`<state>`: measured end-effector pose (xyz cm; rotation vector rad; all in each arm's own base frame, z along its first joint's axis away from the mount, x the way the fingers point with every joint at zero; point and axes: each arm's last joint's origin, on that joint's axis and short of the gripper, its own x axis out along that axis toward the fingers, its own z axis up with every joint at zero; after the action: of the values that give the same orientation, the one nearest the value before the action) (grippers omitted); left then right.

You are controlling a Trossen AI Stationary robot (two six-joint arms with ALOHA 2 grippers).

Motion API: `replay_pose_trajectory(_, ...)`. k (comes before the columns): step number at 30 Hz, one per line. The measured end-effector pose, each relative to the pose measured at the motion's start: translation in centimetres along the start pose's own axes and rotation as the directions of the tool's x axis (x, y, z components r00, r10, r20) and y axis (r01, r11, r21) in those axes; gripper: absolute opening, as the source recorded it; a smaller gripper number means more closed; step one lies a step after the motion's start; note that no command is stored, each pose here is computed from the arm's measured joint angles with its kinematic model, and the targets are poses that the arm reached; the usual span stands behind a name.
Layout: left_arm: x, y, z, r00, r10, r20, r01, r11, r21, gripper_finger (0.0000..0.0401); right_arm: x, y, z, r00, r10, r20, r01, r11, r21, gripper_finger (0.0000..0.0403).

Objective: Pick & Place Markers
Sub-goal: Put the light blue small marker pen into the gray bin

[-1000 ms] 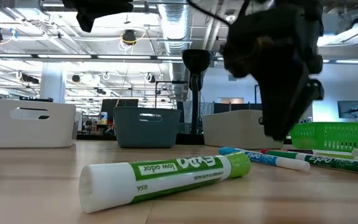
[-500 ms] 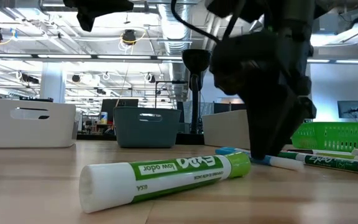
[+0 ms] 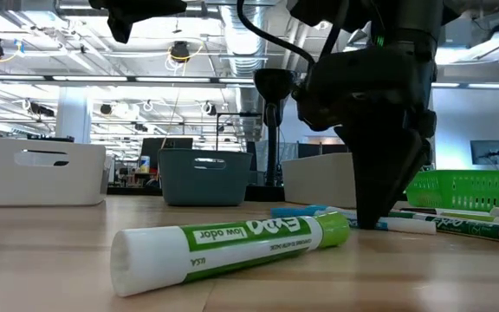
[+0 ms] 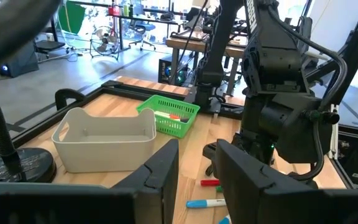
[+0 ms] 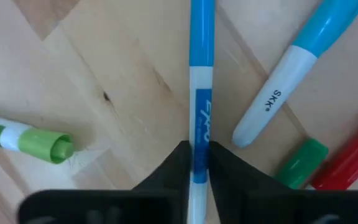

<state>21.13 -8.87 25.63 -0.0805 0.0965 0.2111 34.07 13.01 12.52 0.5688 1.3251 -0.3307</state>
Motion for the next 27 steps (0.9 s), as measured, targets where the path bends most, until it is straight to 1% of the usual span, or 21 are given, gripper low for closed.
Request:
replay_pose_trajectory(2, 0.0, 0.0, 0.0, 1.0, 0.0, 0.001, 0.0, 1.0, 0.0, 0.0104, 0.0, 0.1, 0.0, 1.0, 0.01, -0.006, -0.01, 0.999, -0.034, 0.0021)
replay_pose_trajectory(4, 0.0, 0.0, 0.0, 1.0, 0.0, 0.002, 0.0, 1.0, -0.001, 0.0104, 0.0, 0.2, 0.1, 1.0, 0.029, -0.003, -0.029, 0.998, -0.058, 0.0012)
replay_pose_trajectory(6, 0.0, 0.0, 0.0, 1.0, 0.0, 0.002, 0.0, 1.0, -0.001, 0.0104, 0.0, 0.3, 0.1, 0.999, 0.041, 0.001, -0.04, 0.996, -0.074, 0.0015)
replay_pose_trajectory(11, 0.0, 0.0, 0.0, 1.0, -0.001, 0.003, 0.001, 1.0, -0.003, 0.0104, -1.5, 0.8, 0.5, 0.996, 0.074, 0.047, -0.069, 0.993, -0.096, 0.0036)
replay_pose_trajectory(15, 0.0, 0.0, 0.1, 1.0, -0.001, 0.005, 0.001, 1.0, -0.004, 0.0104, -5.5, 1.2, 1.6, 0.984, 0.096, 0.152, -0.076, 0.988, -0.133, 0.0021)
replay_pose_trajectory(19, 0.0, 0.0, 0.1, 1.0, -0.001, 0.01, 0.002, 1.0, -0.008, 0.0104, -9.4, 0.3, 2.1, 0.96, 0.095, 0.264, -0.045, 0.981, -0.19, 0.001)
replay_pose_trajectory(20, 0.0, 0.0, 0.2, 1.0, -0.002, 0.015, 0.003, 1.0, -0.013, 0.0104, -10.7, -0.1, 2.1, 0.951, 0.084, 0.298, -0.028, 0.982, -0.189, 0.0012)
replay_pose_trajectory(22, 0.0, -0.1, 0.3, 1.0, -0.004, 0.028, 0.005, 1.0, -0.023, 0.0104, -12.9, -1.5, 2.2, 0.934, 0.02, 0.357, 0.039, 0.987, -0.157, 0.0019)
replay_pose_trajectory(25, 0.1, 0.1, 0.5, 0.999, 0.003, 0.038, -0.002, 1.0, -0.031, 0.0104, -15.4, -4.3, 2.1, 0.902, -0.144, 0.408, 0.188, 0.98, -0.071, 0.0025)
replay_pose_trajectory(27, 0.2, 0.2, 0.5, 0.999, 0.009, 0.038, -0.008, 0.999, -0.032, 0.0104, -16.9, -6.3, 2.3, 0.87, -0.246, 0.427, 0.26, 0.965, 0.026, 0.0022)
